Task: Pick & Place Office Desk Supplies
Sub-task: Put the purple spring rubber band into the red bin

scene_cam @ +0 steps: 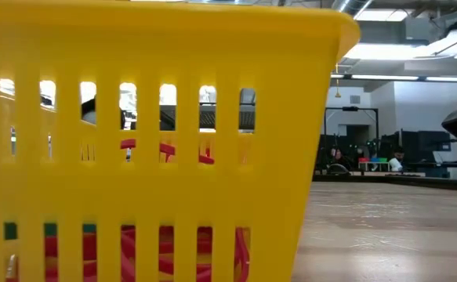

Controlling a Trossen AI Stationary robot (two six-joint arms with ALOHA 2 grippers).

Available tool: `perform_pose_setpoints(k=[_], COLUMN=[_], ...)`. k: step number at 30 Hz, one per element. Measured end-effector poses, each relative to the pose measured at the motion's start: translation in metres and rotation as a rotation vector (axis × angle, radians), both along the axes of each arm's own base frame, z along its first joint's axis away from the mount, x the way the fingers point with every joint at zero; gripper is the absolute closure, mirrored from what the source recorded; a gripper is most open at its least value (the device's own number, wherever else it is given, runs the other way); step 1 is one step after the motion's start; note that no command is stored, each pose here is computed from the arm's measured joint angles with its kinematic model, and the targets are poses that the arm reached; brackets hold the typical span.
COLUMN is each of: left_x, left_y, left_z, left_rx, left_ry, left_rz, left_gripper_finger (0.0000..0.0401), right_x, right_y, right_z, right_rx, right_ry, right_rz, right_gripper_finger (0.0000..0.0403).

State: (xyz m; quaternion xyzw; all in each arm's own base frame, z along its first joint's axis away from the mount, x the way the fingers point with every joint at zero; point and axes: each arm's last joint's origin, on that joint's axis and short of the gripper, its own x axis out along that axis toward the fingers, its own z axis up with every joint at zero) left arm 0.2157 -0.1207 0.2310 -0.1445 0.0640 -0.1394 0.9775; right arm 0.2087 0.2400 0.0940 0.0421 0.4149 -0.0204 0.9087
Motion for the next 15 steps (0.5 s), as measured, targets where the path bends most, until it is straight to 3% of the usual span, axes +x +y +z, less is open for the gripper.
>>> perform_pose_setpoints(k=[5,15], left_x=[0.000,0.000], left_y=[0.000,0.000], left_z=[0.000,-0.006], left_rx=[0.000,0.032], left_ry=[0.000,0.050], left_rz=[0.002,0.003], left_gripper_finger=[0.0223,0.0223], right_x=[0.002,-0.001], right_y=[-0.005,-0.027], right_z=[0.009,0.049], right_rx=[0.014,-0.048], right_ry=[0.008,0.002], right_rz=[0.003,0.003], right_gripper_finger=[0.0381,0.0395])
